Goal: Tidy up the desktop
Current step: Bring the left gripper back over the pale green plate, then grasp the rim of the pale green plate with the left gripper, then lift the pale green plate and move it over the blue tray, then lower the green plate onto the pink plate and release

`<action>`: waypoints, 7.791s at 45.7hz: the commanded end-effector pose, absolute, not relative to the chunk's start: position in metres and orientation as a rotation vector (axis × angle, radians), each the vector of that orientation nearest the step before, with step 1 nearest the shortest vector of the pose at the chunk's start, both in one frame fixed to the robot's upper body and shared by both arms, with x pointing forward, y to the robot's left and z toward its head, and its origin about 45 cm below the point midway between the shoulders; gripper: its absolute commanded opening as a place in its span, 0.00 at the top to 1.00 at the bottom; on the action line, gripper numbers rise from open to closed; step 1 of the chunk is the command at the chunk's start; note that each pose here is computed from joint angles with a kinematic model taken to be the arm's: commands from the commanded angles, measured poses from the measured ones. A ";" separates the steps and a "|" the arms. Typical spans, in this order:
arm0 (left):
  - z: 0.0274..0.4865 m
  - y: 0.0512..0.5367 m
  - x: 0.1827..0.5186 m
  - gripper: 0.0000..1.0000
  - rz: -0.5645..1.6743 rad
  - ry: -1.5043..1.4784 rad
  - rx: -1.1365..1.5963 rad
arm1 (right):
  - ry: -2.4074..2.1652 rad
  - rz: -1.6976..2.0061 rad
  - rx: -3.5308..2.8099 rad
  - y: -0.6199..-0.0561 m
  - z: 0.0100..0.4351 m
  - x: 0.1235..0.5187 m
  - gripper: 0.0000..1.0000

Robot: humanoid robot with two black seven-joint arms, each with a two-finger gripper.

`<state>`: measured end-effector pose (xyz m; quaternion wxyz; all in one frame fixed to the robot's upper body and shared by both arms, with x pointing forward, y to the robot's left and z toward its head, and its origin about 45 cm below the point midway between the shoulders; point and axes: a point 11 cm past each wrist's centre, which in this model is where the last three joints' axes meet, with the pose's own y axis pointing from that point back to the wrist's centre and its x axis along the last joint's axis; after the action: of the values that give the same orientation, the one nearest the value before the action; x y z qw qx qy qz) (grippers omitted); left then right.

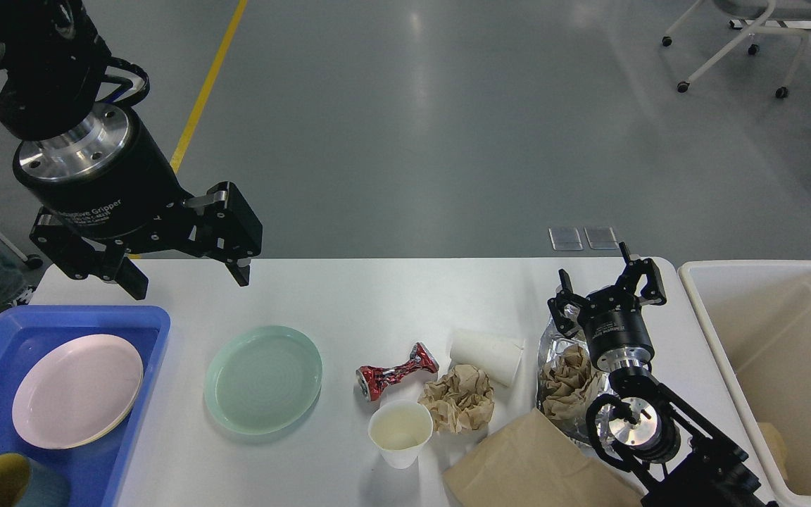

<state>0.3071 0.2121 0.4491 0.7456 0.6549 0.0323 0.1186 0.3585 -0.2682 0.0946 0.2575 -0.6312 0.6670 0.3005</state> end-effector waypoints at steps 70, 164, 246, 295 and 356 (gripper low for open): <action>0.077 0.321 0.309 0.08 0.837 0.442 1.345 | 1.808 0.816 -1.712 -0.268 0.095 0.359 0.00; 0.070 0.322 0.293 0.99 0.895 0.623 1.263 | 1.809 0.816 -1.711 -0.268 0.094 0.358 0.00; 0.411 0.315 0.302 1.00 0.678 0.300 1.179 | 1.808 0.815 -1.712 -0.268 0.095 0.359 0.00; 0.206 0.583 0.269 1.00 0.964 0.554 1.325 | 1.809 0.816 -1.711 -0.268 0.094 0.358 0.00; 0.140 0.574 0.269 0.19 0.989 0.476 1.452 | 1.809 0.816 -1.711 -0.268 0.094 0.358 0.00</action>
<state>0.2664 0.5715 0.1392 0.6213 0.6248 0.2189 0.4190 0.3584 -0.2680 0.0944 0.2575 -0.6311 0.6671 0.3009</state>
